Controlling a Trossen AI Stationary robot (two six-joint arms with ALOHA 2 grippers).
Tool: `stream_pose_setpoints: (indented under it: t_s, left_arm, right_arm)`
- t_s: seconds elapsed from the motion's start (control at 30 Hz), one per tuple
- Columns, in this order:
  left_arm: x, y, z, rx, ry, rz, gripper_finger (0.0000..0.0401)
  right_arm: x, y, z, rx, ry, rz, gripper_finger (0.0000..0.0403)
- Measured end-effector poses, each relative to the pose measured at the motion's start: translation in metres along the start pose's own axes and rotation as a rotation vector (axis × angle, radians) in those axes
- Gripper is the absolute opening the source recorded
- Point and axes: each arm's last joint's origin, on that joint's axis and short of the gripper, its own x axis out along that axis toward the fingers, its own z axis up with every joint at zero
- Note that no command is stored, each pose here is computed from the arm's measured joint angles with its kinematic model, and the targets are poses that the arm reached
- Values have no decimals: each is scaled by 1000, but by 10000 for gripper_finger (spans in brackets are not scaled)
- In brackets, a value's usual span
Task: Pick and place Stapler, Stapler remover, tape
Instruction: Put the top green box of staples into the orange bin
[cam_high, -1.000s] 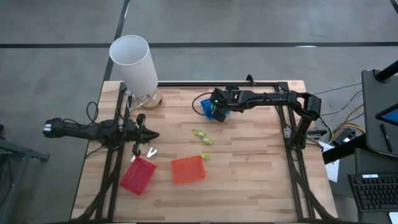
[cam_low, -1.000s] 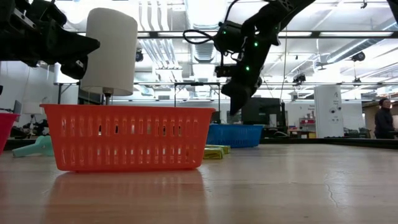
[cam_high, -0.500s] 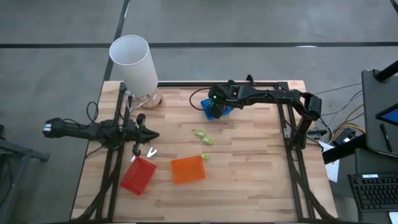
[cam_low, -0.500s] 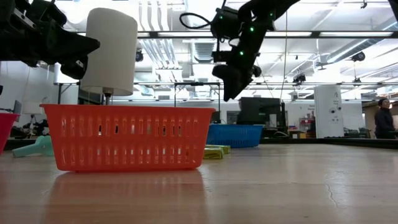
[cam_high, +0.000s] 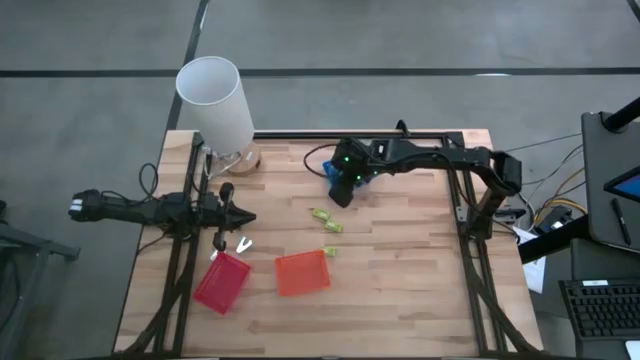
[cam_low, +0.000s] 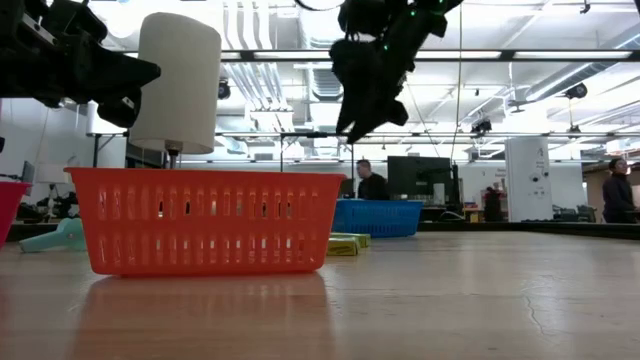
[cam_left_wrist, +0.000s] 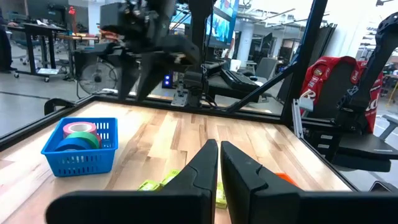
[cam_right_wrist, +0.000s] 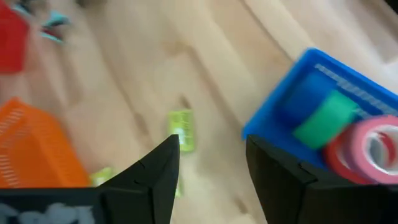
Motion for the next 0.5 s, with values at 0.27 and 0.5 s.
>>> stream_pose_setpoints:
  t_s: [0.27,0.5]
  left_arm:
    - [0,2,4,90,-48,80,23]
    - [-6,7,29,-182,-358,308,23]
  right_arm:
    - [-1,27,4,-2,-117,89,167]
    - [-1,39,1,22,-126,119,165]
